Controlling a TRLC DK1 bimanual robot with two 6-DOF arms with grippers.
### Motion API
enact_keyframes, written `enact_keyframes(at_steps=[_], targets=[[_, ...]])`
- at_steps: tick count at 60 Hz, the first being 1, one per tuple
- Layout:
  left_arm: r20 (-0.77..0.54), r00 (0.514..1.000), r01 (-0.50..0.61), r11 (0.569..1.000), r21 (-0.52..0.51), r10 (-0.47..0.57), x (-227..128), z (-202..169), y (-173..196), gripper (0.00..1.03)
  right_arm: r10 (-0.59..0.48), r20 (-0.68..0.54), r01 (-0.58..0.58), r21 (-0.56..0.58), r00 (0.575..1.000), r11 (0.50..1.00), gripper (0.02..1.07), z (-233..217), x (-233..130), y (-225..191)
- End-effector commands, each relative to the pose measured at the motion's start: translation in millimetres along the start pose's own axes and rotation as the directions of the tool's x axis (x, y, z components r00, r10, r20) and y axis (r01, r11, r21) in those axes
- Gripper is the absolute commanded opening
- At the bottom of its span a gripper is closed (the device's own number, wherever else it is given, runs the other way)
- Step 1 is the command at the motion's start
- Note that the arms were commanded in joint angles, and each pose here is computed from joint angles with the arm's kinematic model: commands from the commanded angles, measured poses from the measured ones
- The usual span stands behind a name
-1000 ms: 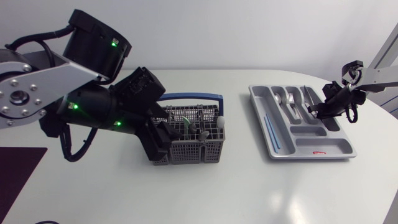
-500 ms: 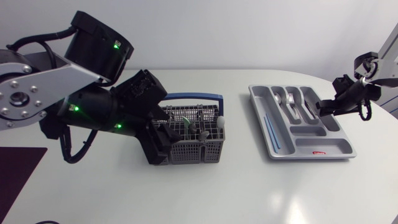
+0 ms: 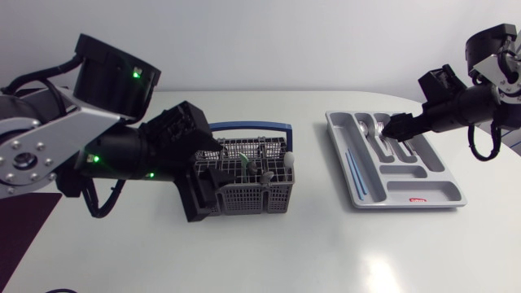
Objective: Unload the cutlery basket into the drawer organizer.
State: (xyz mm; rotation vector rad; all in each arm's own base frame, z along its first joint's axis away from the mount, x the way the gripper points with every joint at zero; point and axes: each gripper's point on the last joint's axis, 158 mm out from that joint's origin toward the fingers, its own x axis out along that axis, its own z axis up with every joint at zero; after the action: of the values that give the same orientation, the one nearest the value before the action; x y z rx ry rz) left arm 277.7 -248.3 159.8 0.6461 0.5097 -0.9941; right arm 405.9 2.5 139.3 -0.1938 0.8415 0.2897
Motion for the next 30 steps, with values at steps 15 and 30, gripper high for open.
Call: enact_keyframes(at_steps=[15,30], targets=[[0.06,0.995,0.056,0.951,0.304,-0.077,-5,-14,1,0.95,0.198,0.066,-0.172,-0.279,0.978,0.945,0.98,-15,-30,129],[-0.009,0.997,0.076,0.861,0.502,-0.083,19,-24,5,0.91,0.281,0.05,-0.243,-0.373,0.959,0.895,0.98,-31,-43,177]])
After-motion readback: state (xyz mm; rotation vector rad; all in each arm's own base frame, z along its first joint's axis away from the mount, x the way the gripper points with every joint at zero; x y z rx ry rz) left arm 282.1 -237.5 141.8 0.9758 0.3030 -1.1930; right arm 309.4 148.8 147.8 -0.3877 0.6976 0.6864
